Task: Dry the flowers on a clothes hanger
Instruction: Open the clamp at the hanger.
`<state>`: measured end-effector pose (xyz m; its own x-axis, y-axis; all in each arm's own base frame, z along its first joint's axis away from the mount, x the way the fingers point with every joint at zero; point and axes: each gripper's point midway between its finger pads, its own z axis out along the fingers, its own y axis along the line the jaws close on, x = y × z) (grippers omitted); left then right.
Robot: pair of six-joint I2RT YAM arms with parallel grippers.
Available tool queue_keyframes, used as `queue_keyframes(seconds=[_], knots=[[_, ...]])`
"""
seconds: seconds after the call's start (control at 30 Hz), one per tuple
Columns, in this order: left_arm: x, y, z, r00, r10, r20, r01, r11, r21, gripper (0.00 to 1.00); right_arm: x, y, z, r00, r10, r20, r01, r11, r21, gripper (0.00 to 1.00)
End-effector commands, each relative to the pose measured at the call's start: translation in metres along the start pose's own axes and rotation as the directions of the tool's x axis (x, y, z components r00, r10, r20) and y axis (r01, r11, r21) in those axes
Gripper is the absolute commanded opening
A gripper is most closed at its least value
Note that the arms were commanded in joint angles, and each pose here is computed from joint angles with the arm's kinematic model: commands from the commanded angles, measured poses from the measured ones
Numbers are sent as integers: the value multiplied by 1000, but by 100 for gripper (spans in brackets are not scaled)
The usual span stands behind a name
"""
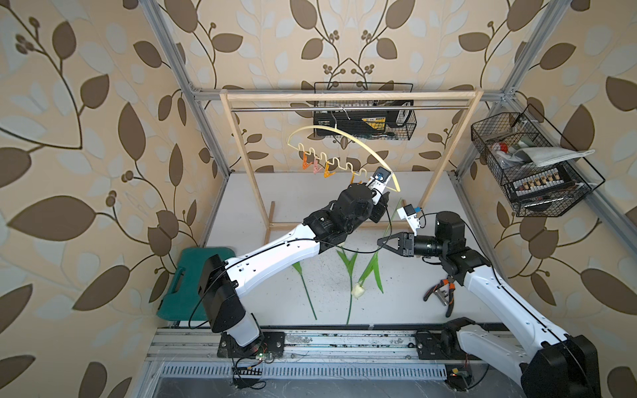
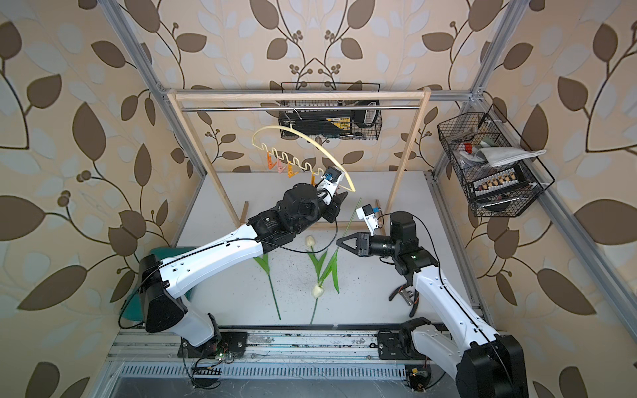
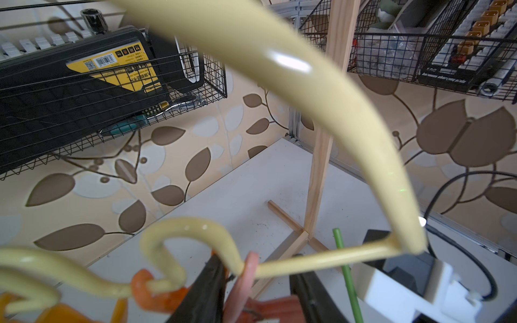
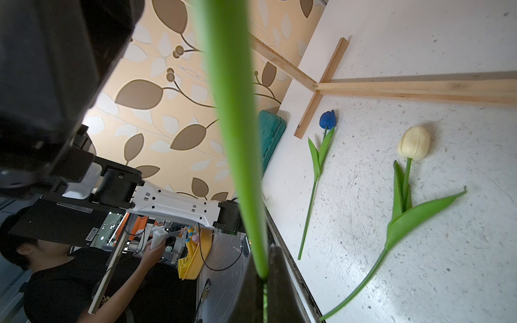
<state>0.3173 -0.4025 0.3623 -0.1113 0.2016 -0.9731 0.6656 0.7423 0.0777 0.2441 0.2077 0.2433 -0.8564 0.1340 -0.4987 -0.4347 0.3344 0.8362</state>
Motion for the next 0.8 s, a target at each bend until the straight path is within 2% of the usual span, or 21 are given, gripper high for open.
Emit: queue_keyframes(seconds=[0.0, 0.33, 0.77], knots=[[-34, 4, -10, 996, -37, 87, 36, 999, 12, 38, -5, 8, -1, 999, -34, -1, 34, 999, -21, 1], [-40, 3, -21, 991, -108, 78, 104, 993, 50, 32, -14, 14, 9, 999, -46, 0, 46, 999, -25, 1], [-41, 11, -31, 969, -246, 13, 243, 965, 99, 30, -31, 9, 33, 998, -56, -22, 55, 998, -30, 0]])
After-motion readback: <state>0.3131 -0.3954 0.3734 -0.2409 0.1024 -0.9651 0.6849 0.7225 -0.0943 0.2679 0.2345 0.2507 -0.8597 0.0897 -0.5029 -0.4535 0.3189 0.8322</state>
